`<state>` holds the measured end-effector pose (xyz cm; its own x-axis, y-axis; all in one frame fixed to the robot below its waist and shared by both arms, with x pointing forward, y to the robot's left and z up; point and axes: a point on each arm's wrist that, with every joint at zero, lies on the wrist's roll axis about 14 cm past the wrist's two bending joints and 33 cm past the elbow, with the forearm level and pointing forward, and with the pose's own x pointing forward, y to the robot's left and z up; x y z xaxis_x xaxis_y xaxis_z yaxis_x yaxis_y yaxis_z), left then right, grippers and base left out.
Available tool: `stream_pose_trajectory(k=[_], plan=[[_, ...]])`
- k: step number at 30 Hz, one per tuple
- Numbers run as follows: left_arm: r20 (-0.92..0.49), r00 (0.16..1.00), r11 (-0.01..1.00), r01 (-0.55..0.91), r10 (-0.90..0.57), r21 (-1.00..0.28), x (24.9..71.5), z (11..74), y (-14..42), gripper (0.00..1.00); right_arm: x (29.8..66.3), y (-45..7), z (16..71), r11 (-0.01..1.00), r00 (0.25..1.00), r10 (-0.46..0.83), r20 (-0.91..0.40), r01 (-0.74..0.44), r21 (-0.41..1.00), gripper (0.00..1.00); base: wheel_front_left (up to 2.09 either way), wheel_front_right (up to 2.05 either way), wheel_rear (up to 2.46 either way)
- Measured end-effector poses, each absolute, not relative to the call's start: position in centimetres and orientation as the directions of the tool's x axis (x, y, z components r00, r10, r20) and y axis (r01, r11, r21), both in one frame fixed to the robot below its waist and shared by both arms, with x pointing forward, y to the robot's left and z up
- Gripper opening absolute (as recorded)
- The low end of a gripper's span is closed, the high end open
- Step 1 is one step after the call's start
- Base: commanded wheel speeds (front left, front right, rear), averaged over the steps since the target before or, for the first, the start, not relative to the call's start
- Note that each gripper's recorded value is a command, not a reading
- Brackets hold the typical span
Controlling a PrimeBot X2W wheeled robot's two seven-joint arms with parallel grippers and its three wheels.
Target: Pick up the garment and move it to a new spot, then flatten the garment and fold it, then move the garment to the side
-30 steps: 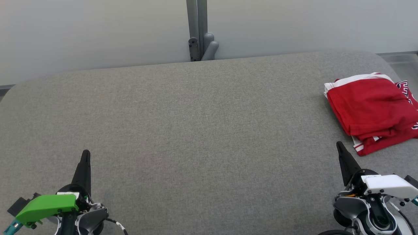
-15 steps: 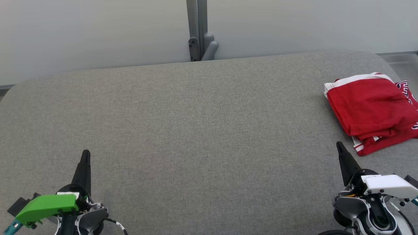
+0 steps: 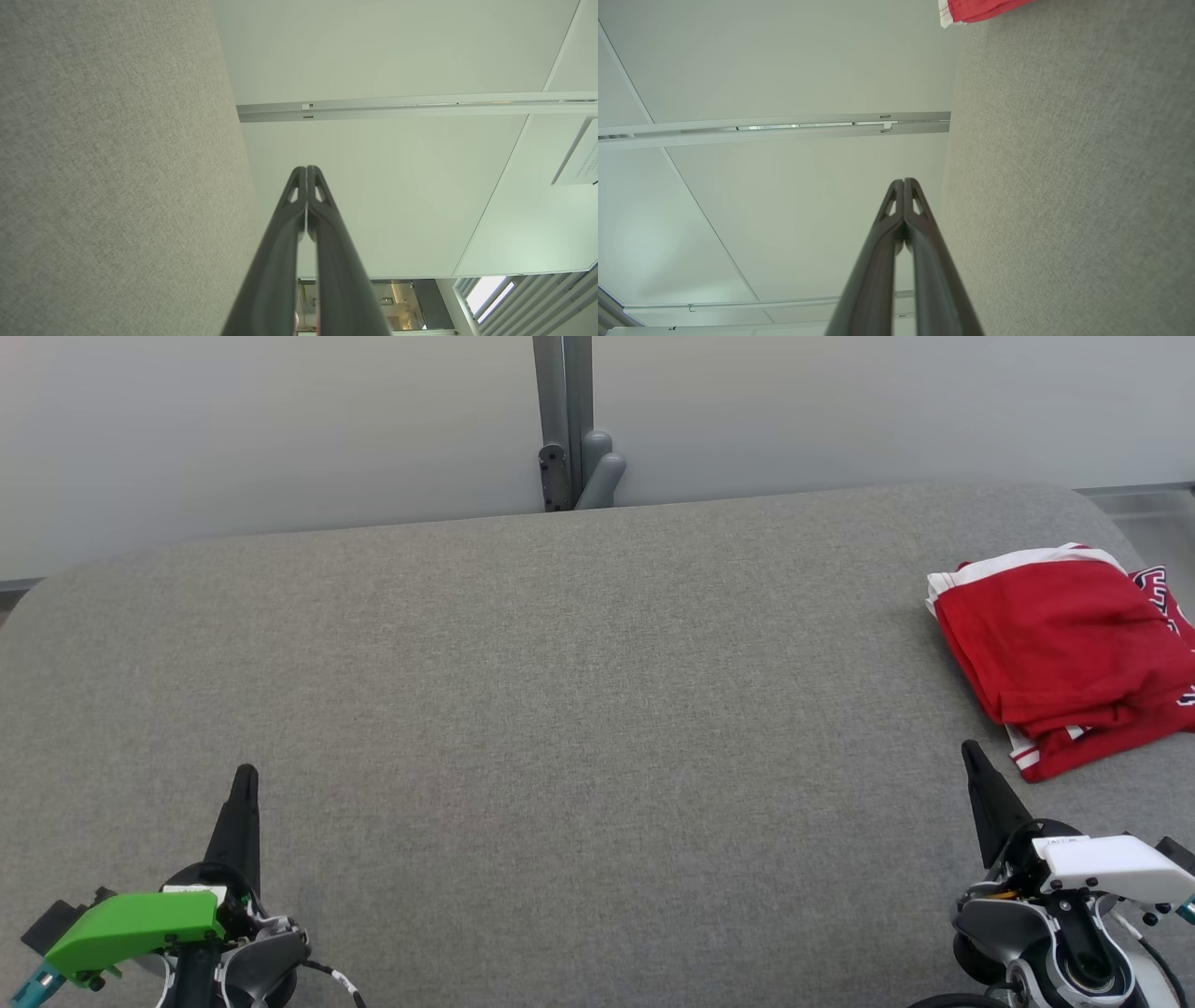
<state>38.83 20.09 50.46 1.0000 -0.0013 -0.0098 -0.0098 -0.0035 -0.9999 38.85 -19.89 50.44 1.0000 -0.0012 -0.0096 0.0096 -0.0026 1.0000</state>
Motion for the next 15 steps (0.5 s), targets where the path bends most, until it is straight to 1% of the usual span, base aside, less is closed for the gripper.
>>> stream_pose_trajectory(k=[15], plan=[[-0.01, 1.0, -0.003, -0.01, -0.001, -1.0, 38.83, 50.46, 20.08, 0.0, 38.84, -19.89, 50.44, -0.003, 1.0, -0.001, -0.01, 0.01, 1.0, 0.0, 0.0, 0.0, 0.0]])
